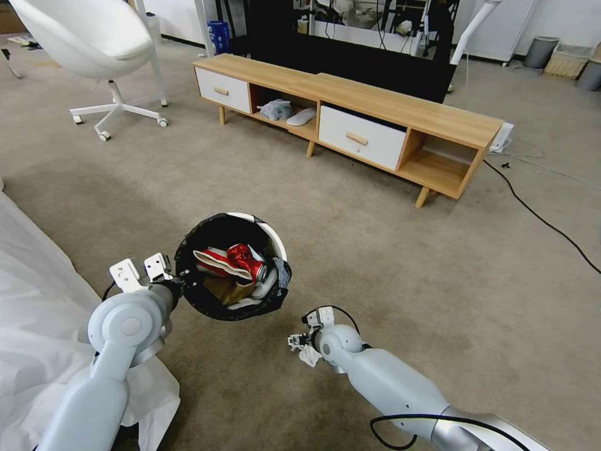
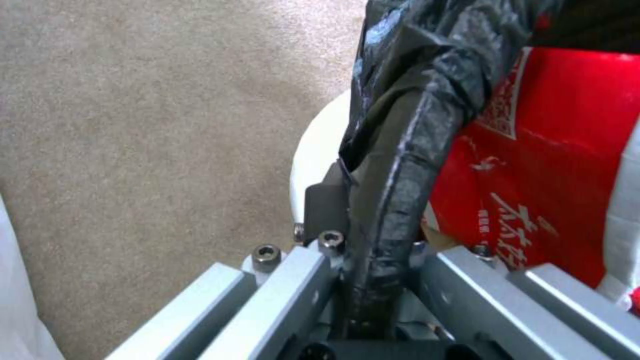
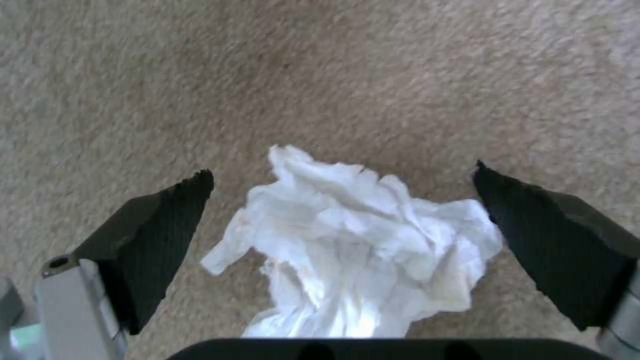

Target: Pick up the trash bin and place the garbage on the floor into it.

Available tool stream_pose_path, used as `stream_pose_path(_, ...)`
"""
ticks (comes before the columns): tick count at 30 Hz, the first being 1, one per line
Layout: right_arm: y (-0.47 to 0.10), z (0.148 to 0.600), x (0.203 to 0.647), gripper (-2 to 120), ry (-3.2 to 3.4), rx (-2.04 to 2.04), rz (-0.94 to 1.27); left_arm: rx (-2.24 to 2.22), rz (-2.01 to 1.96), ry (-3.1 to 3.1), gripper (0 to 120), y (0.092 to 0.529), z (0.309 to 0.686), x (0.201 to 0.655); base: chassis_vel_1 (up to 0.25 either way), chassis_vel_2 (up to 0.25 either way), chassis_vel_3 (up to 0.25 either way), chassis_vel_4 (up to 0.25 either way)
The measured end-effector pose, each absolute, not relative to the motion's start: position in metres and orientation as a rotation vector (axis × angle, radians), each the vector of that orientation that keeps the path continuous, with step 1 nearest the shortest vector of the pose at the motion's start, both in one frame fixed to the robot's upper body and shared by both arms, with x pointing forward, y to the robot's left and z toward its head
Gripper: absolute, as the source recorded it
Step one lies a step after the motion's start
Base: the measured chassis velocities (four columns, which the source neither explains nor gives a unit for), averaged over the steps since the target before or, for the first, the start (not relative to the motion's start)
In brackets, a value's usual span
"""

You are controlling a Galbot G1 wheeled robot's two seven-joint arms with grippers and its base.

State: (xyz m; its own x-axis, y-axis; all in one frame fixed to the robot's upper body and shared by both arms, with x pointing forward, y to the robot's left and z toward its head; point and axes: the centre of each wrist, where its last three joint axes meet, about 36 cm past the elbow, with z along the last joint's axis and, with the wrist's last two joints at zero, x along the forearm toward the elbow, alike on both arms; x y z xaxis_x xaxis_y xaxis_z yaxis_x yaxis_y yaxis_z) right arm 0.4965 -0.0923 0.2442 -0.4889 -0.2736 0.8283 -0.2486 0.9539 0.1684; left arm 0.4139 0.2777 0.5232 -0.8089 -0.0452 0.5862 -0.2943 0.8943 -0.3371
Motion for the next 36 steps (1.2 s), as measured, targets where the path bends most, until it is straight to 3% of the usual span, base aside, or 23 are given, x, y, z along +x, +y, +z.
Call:
stream_pose_path(12,-0.097,0.234,0.481,100,-2.108,0.376,-0.027,0.245,0.559,-2.468,0,0.275,0.522,0.413,0.0,0.0,0.0,0.0)
stream_pose_path(36,-0.054,0.228,0.453,98,-2.091,0.427,-0.041,0.269,0.553,-2.471,0,0.281,0.521,0.408,0.0,0.0,0.0,0.0)
